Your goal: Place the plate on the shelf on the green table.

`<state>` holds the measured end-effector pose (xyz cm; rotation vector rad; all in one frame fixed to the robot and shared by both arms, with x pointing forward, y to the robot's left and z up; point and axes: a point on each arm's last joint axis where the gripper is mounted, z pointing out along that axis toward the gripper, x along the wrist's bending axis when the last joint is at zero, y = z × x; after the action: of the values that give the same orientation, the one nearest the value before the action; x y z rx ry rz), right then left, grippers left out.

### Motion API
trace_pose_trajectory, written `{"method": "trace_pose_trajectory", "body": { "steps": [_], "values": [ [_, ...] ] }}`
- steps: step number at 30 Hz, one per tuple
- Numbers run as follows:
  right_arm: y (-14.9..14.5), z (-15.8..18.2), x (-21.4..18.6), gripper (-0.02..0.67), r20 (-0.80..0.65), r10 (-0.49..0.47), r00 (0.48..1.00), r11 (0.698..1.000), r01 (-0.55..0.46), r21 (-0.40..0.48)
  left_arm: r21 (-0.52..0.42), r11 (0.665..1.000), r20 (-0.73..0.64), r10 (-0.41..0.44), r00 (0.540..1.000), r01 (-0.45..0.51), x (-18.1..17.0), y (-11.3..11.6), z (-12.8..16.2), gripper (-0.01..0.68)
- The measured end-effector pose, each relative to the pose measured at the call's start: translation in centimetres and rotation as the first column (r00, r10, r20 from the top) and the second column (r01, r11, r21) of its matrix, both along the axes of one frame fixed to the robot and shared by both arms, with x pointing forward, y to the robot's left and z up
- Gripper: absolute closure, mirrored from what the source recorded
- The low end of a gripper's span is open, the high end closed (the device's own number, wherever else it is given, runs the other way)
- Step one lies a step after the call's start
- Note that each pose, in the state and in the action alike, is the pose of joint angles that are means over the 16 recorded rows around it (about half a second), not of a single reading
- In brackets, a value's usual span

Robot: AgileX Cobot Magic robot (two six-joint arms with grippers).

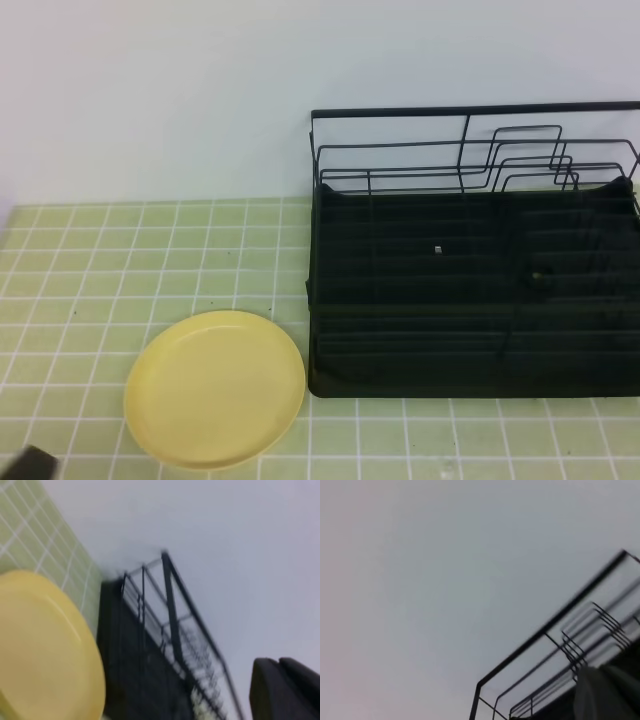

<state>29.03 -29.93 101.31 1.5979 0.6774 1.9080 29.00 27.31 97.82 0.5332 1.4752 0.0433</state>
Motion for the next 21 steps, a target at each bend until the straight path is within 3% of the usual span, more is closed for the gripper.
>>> {"method": "trace_pose_trajectory", "body": {
  "steps": [4,7,14,21],
  "values": [
    [0.8,2.3,-0.7,0.651,0.055,0.066,0.996,0.98,-0.054,-0.189,0.145,0.988,0.073,-0.066,0.995,0.055,-0.4,-0.5,1.3,0.673],
    [1.4,4.4,-1.3,0.651,0.098,0.111,0.989,0.936,-0.071,-0.345,0.276,0.958,0.129,-0.117,0.985,0.078,-0.7,-0.9,2.6,0.673],
    [2.8,8.8,-1.5,0.651,0.107,0.221,0.969,0.765,-0.104,-0.636,0.532,0.844,0.173,-0.184,0.968,0.066,-0.5,-1.1,6.4,0.673],
    [4.1,10.3,2.3,0.651,-0.136,0.328,0.935,0.616,-0.321,-0.72,0.681,0.724,0.044,-0.189,0.981,0.109,2.1,-0.9,9.1,0.673]
  ]
}}
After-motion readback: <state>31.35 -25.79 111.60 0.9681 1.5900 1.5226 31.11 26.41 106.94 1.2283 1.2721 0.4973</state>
